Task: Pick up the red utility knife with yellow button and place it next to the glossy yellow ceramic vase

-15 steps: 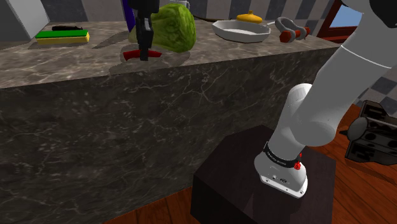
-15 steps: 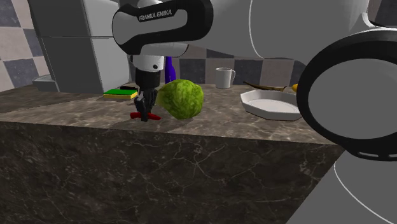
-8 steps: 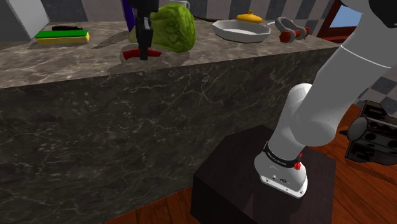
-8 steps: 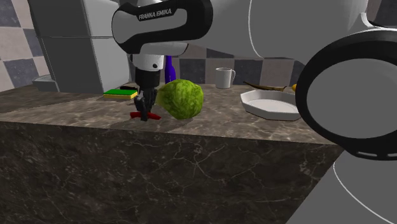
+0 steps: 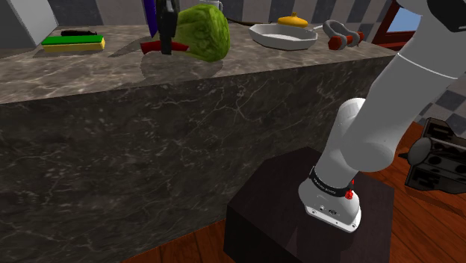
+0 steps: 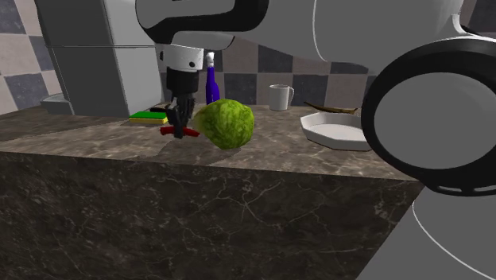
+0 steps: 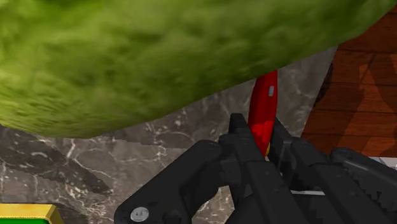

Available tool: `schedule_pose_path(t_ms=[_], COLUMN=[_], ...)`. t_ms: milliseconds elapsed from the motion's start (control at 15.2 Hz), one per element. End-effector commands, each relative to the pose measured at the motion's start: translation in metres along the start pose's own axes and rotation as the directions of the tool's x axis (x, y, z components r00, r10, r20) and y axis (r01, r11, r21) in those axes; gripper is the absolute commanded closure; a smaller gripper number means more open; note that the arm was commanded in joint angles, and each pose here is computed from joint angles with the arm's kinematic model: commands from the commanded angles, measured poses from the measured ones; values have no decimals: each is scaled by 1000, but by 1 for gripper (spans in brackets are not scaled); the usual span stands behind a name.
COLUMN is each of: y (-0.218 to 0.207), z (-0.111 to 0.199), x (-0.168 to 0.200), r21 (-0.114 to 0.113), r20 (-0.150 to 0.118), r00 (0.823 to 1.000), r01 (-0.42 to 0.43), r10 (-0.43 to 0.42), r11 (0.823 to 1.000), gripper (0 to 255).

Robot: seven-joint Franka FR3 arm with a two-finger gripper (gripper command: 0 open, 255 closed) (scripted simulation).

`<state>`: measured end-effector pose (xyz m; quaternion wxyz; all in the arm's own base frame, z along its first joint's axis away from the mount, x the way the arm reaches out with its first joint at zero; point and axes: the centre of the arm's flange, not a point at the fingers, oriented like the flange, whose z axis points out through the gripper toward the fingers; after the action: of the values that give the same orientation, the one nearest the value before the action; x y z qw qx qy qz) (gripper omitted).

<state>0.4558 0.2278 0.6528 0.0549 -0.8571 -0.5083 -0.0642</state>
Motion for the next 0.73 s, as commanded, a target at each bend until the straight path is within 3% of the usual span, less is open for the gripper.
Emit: schedule_pose_path(t_ms=[0,660], y=[0,-2], z=[-10,-62], x=[2,11], r21=[0,0], r20=[0,0], r00=[1000,1000], r01=[0,0], r10=[0,0], r11=[1000,1000], gripper=[255,255])
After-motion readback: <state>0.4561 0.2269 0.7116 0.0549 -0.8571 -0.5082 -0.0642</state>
